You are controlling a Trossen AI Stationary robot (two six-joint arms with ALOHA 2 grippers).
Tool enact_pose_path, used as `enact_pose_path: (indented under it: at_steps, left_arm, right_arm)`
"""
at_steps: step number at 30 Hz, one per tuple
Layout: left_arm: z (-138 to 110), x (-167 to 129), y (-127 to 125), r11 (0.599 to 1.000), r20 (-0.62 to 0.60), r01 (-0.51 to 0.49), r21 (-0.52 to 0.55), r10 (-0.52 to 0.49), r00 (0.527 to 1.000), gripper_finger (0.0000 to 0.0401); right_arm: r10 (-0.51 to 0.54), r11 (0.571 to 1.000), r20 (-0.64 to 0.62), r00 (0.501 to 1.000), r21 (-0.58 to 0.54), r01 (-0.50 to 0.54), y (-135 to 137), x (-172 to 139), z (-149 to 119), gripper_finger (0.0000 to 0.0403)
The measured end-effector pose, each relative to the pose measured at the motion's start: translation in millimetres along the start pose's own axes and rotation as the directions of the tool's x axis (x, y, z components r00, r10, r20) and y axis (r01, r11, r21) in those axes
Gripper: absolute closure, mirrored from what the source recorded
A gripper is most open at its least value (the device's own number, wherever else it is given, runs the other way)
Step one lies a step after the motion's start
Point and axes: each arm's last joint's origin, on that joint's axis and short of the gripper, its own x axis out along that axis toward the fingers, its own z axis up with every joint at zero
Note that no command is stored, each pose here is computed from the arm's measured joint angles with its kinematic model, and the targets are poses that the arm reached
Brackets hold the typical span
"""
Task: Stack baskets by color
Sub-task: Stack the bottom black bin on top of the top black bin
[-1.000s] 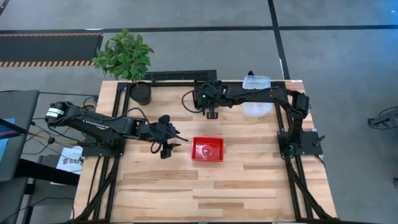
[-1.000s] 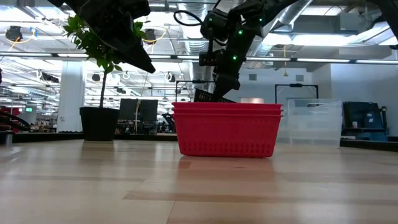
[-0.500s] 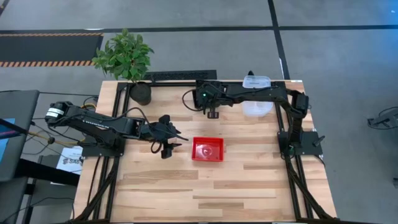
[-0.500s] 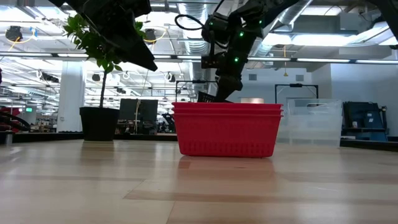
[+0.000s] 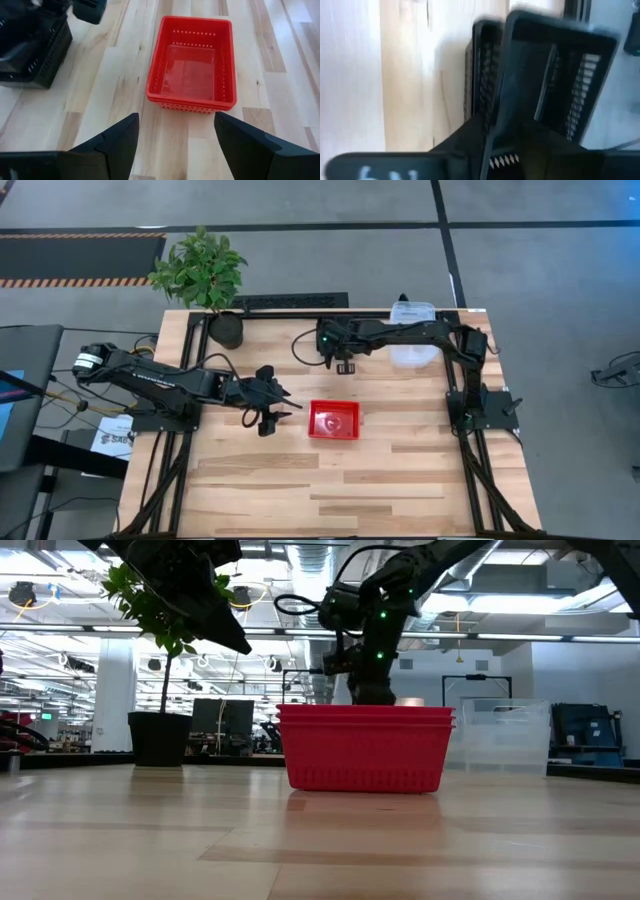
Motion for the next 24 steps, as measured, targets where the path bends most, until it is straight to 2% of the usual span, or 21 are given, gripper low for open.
enact_pose_path:
  at_steps: [8, 13, 15, 17, 22, 24]
  left_arm:
    - [1, 0, 0, 1.0, 0.006, -0.006, 0.012, 0.006, 1.0, 0.0154]
    - [0, 0, 0, 1.0, 0.002, -0.007, 0.013, 0.007, 1.0, 0.0154]
    - [0, 0, 0, 1.0, 0.002, -0.007, 0.013, 0.007, 1.0, 0.0154]
    - [0, 0, 0, 1.0, 0.002, -0.007, 0.013, 0.007, 1.0, 0.0154]
    - [0, 0, 0, 1.0, 0.001, -0.004, 0.013, 0.004, 1.0, 0.0154]
    - [0, 0, 0, 1.0, 0.001, -0.002, 0.013, 0.002, 1.0, 0.0154]
  right_arm:
    - [-0.023, 1.0, 0.006, 1.0, 0.014, 0.023, -10, -14, 8, 0.0203]
    - [-0.037, 0.997, 0.076, 0.996, 0.068, 0.031, -20, -28, 21, 0.0189]
    - [-0.004, 0.992, 0.146, 0.989, 0.122, -0.014, -23, -29, 25, 0.0204]
    - [-0.011, 0.982, 0.212, 0.977, 0.188, -0.03, -28, -27, 28, 0.0238]
    - [-0.043, 0.965, 0.229, 0.972, 0.263, -0.019, -35, -12, 24, 0.0379]
    - [-0.045, 0.962, 0.222, 0.974, 0.271, -0.018, -36, -6, 23, 0.0387]
